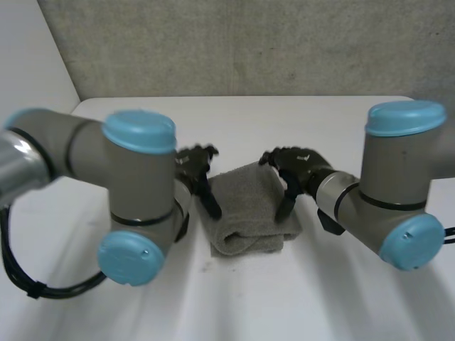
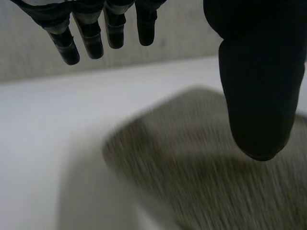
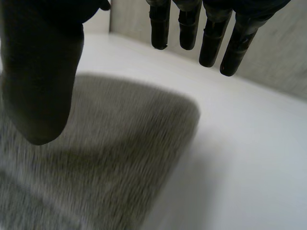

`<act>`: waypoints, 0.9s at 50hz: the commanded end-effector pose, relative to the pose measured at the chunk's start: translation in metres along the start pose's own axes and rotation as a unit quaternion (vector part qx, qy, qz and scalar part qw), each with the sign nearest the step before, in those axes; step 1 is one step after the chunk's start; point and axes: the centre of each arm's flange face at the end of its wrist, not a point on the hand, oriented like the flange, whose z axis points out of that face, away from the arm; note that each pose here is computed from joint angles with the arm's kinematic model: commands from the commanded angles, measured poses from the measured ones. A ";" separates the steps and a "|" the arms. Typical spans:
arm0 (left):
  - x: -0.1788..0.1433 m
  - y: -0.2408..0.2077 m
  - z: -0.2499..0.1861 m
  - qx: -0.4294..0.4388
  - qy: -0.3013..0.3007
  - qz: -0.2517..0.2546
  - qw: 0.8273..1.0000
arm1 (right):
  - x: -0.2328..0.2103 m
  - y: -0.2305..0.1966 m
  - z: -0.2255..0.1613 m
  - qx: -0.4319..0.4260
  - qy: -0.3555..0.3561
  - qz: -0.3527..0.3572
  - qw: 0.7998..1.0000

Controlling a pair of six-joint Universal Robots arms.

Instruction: Fold the towel.

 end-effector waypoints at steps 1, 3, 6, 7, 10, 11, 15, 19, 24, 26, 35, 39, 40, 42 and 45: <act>-0.007 0.051 0.013 -0.073 -0.017 -0.023 0.997 | 0.001 0.030 0.030 -0.056 -0.008 -0.056 0.997; -0.008 0.055 0.013 -0.078 -0.017 -0.026 0.996 | 0.002 0.034 0.033 -0.059 -0.008 -0.077 0.995; -0.009 0.057 0.012 -0.082 -0.017 -0.027 0.996 | 0.003 0.032 0.034 -0.056 -0.007 -0.111 0.992; -0.008 0.054 0.011 -0.080 -0.016 -0.027 0.996 | 0.003 0.029 0.032 -0.051 -0.007 -0.116 0.992; -0.007 0.049 0.009 -0.073 -0.014 -0.028 0.997 | 0.001 0.008 0.023 -0.021 -0.008 -0.109 0.994; -0.005 0.038 0.006 -0.060 -0.008 -0.031 0.998 | 0.001 0.008 0.023 -0.021 -0.008 -0.109 0.994; 0.001 -0.014 -0.014 0.009 0.010 -0.040 0.999 | 0.000 -0.042 -0.005 0.060 0.008 -0.084 0.995; 0.003 -0.054 -0.035 0.062 0.020 -0.047 0.997 | 0.002 -0.076 -0.030 0.120 0.024 -0.065 0.990; -0.011 -0.107 -0.070 0.130 0.010 -0.028 0.991 | 0.030 -0.122 -0.071 0.196 0.108 -0.043 0.974; -0.034 -0.132 -0.086 0.149 -0.027 0.008 0.988 | 0.045 -0.134 -0.092 0.204 0.170 -0.037 0.963; -0.061 -0.151 -0.111 0.155 -0.073 0.038 0.985 | 0.052 -0.122 -0.105 0.139 0.201 -0.026 0.969; -0.065 -0.155 -0.117 0.162 -0.079 0.034 0.983 | 0.056 -0.117 -0.107 0.124 0.208 -0.022 0.970; -0.065 -0.155 -0.117 0.162 -0.079 0.034 0.983 | 0.055 -0.115 -0.107 0.121 0.208 -0.022 0.970; -0.065 -0.155 -0.118 0.162 -0.079 0.033 0.983 | 0.055 -0.114 -0.106 0.120 0.207 -0.022 0.971; -0.064 -0.154 -0.119 0.161 -0.078 0.032 0.983 | 0.056 -0.114 -0.107 0.120 0.207 -0.021 0.971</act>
